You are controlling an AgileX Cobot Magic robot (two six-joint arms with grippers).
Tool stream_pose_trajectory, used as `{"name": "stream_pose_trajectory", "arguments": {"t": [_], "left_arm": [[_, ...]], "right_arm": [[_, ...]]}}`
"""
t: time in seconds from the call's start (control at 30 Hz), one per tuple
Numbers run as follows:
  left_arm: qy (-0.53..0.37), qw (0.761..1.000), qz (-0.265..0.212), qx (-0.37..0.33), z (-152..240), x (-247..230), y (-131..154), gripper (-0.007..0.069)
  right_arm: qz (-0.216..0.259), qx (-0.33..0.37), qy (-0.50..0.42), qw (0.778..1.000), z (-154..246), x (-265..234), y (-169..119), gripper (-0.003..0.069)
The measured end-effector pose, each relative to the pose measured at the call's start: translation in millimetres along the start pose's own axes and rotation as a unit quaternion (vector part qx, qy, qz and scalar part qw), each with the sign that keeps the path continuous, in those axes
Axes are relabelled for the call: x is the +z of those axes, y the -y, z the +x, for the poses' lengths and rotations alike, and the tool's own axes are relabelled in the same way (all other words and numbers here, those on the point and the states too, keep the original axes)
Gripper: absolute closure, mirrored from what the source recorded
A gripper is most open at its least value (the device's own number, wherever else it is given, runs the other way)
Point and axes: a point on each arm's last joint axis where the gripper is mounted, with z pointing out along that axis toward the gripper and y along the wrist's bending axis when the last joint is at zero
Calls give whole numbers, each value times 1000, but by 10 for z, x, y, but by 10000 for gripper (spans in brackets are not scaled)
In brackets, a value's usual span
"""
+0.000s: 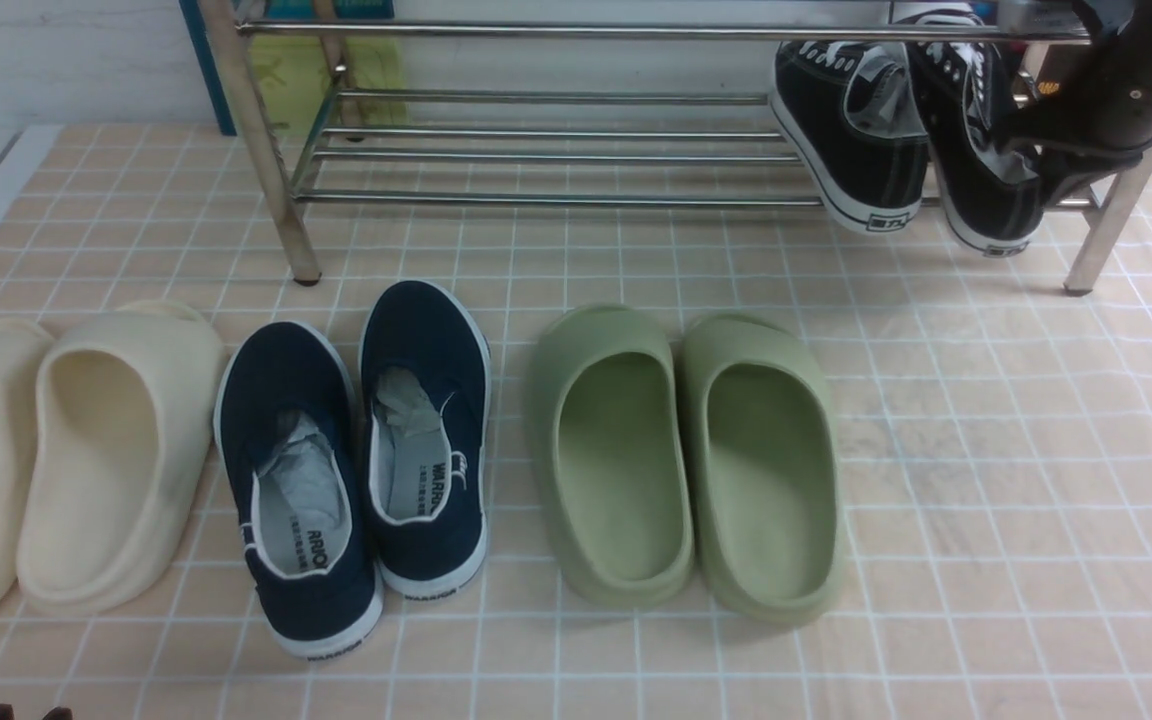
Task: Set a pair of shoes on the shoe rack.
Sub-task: Use the right arm to put a shoe into the shoe rack
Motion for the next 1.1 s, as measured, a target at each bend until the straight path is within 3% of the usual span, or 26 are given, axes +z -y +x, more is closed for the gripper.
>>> {"name": "stream_pose_trajectory", "arguments": {"t": [0.2, 0.43, 0.63, 0.87, 0.93, 1.07, 1.1], "left_arm": [[0, 1000, 0, 0, 0, 0, 0, 386], [0, 1000, 0, 0, 0, 0, 0, 386], [0, 1000, 0, 0, 0, 0, 0, 386], [0, 1000, 0, 0, 0, 0, 0, 386], [0, 1000, 0, 0, 0, 0, 0, 386], [0, 1000, 0, 0, 0, 0, 0, 386], [0, 1000, 0, 0, 0, 0, 0, 386]], "right_arm": [[-69, 15, 31, 997, -55, -83, -114, 669], [-58, 22, 32, 998, -57, -91, -96, 641], [-25, 44, 31, 998, -52, -221, -82, 521], [-43, 59, 56, 996, -59, -668, -200, 343], [-68, 29, 64, 995, -78, -715, -379, 296], [-92, -46, 80, 991, -113, -635, -686, 280], [-97, -94, 96, 986, -138, -570, -866, 278]]}}
